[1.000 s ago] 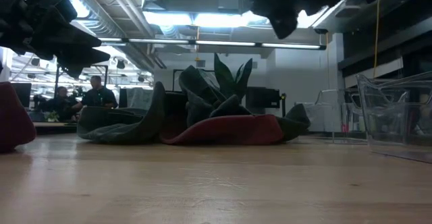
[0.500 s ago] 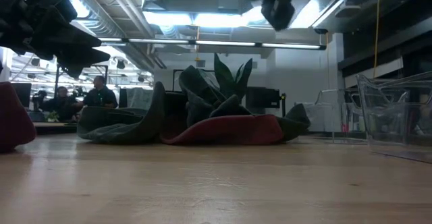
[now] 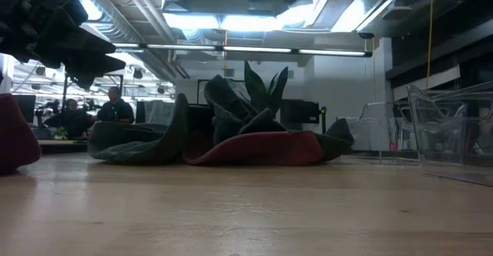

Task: Pick & Place hat
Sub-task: Put the middle black cap into the top transparent bin

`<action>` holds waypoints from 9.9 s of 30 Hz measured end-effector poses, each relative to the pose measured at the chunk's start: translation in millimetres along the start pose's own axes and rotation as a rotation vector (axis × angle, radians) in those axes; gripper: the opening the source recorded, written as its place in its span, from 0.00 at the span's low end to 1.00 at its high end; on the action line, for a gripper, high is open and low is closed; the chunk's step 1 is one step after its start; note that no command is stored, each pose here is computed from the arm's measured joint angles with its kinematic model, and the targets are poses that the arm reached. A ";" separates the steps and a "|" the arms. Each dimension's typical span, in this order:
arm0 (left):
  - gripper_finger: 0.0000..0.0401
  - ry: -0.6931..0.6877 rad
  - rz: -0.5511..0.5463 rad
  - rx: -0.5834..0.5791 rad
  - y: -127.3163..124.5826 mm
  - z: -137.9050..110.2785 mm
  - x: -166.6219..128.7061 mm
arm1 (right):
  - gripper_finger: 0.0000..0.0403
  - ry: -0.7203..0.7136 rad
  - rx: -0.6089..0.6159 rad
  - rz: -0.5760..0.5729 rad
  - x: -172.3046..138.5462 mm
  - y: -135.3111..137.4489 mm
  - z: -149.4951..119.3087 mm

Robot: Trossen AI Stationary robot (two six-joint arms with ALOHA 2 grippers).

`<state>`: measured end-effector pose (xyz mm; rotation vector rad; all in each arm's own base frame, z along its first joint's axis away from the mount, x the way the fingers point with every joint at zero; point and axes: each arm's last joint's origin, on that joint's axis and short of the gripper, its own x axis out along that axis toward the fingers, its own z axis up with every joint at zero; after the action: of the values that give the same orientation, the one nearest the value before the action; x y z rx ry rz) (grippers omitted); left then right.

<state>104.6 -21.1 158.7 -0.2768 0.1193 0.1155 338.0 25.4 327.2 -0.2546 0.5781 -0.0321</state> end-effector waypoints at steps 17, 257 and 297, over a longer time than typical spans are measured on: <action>0.47 0.000 0.001 0.000 0.0 0.0 0.0 | 0.09 0.392 -0.298 -0.123 77.4 4.8 -32.0; 0.47 0.001 0.001 0.000 0.0 -0.2 0.0 | 0.03 0.768 0.560 -0.491 -203.4 -78.1 -115.8; 0.47 0.001 0.000 0.000 0.1 -0.2 0.0 | 0.03 0.461 0.624 -0.471 -220.5 -79.0 -84.4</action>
<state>104.6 -21.1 158.5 -0.2765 0.1200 0.1157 110.6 -48.2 396.8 0.2393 0.9221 -0.7307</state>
